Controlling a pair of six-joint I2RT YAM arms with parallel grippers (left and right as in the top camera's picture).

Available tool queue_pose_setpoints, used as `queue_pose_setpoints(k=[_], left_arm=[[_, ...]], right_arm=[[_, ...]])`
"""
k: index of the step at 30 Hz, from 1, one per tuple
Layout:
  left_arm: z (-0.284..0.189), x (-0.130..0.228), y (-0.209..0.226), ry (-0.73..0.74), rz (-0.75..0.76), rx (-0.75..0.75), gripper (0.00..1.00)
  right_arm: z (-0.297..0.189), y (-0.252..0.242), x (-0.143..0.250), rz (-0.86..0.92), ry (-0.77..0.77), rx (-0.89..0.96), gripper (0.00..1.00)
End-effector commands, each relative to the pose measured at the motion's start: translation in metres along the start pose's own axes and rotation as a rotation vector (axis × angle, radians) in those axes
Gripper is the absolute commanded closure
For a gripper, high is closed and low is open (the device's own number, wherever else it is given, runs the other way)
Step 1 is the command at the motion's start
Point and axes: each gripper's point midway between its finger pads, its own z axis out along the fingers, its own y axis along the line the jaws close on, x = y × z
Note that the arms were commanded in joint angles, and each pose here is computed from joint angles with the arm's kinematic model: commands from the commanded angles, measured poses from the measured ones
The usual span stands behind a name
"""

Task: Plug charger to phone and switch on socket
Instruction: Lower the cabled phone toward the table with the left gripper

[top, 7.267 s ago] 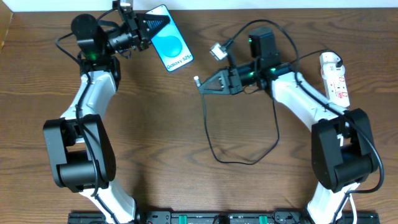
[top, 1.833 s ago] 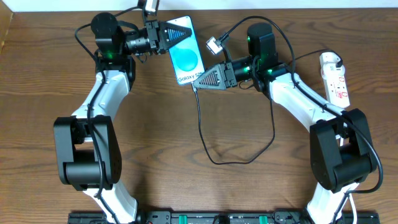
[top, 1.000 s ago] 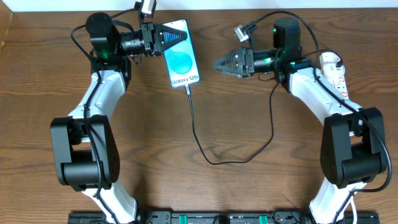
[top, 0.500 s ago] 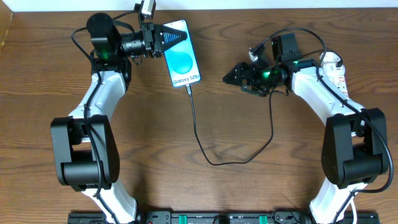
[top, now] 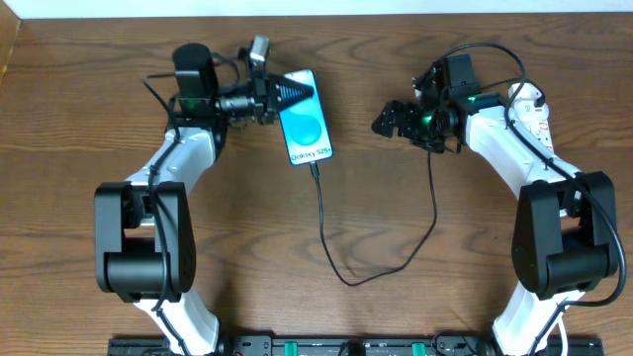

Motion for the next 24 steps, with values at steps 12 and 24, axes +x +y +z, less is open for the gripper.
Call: queue_pose_setpoints(k=[12, 24], left_arm=[[0.017, 0.031, 0.079, -0.032, -0.009, -0.368, 0.93], [0.048, 0.069, 0.101, 0.076, 0.041, -0.52, 0.93]], right_arm=[[-0.01, -0.005, -0.013, -0.019, -0.052, 0.025, 0.01], [-0.011, -0.005, -0.014, -0.019, -0.057, 0.024, 0.01]])
